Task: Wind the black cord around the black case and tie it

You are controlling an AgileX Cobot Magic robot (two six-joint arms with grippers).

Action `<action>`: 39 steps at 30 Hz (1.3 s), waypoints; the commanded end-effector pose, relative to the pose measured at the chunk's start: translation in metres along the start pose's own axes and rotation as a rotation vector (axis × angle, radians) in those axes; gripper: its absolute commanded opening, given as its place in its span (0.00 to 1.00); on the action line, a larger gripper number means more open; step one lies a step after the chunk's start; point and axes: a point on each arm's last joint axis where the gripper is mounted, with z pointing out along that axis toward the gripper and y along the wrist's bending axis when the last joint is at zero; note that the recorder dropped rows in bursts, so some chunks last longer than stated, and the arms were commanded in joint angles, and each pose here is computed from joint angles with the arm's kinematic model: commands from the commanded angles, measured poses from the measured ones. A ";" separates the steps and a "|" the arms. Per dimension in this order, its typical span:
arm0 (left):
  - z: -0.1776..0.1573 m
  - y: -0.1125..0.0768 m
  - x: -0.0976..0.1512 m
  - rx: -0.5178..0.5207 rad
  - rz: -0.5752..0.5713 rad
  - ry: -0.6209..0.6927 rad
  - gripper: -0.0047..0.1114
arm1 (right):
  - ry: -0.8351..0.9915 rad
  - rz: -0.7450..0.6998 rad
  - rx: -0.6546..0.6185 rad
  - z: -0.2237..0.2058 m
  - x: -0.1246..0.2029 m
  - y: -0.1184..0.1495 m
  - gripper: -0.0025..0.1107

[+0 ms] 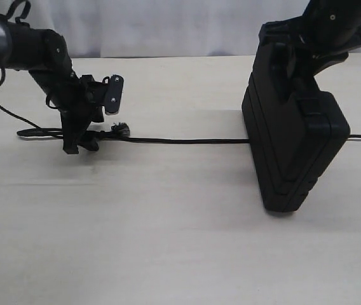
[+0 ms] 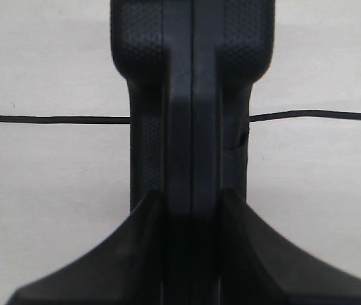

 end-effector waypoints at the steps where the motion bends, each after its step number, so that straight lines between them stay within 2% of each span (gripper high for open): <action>1: 0.006 -0.007 -0.003 0.063 -0.080 -0.011 0.42 | -0.013 -0.009 -0.002 -0.002 -0.001 0.000 0.06; 4: 0.008 -0.015 -0.003 0.146 -0.138 0.002 0.28 | -0.013 -0.009 -0.002 -0.002 -0.001 0.000 0.06; 7: 0.007 -0.027 -0.001 0.291 -0.233 0.039 0.05 | -0.013 -0.009 -0.002 -0.002 -0.001 0.000 0.06; 10: 0.004 -0.036 -0.002 0.386 -0.365 0.063 0.04 | -0.013 -0.009 -0.002 -0.002 -0.001 0.000 0.06; 12: 0.004 -0.036 -0.007 0.396 -0.561 0.053 0.04 | -0.013 -0.009 -0.002 -0.002 -0.001 0.000 0.06; 14: 0.002 -0.036 -0.017 0.440 -0.745 -0.011 0.04 | -0.013 -0.009 -0.002 -0.002 -0.001 0.000 0.06; 16: -0.001 -0.038 -0.027 0.525 -0.832 -0.097 0.06 | -0.013 -0.009 -0.002 -0.002 -0.001 0.000 0.06; 19: -0.007 -0.042 -0.044 0.635 -0.897 -0.198 0.17 | -0.013 -0.009 -0.002 -0.002 -0.001 0.000 0.06; 24: -0.012 -0.048 -0.069 0.734 -0.932 -0.282 0.41 | -0.013 -0.009 -0.002 -0.002 -0.001 0.000 0.06; 26: -0.012 -0.050 -0.079 0.750 -0.932 -0.300 0.46 | -0.013 -0.009 -0.002 -0.002 -0.001 0.000 0.06; 29: -0.013 -0.054 -0.091 0.769 -0.917 -0.322 0.50 | -0.013 -0.009 -0.002 -0.002 -0.001 0.000 0.06; 32: -0.013 -0.058 -0.096 0.750 -0.814 -0.328 0.50 | -0.013 -0.009 -0.002 -0.002 -0.001 0.000 0.06; 35: -0.015 -0.060 -0.089 0.702 -0.727 -0.263 0.50 | -0.013 -0.009 -0.002 -0.002 -0.001 0.000 0.06; 39: -0.024 -0.060 -0.066 0.551 -0.566 -0.006 0.50 | -0.013 -0.009 -0.002 -0.002 -0.001 0.000 0.06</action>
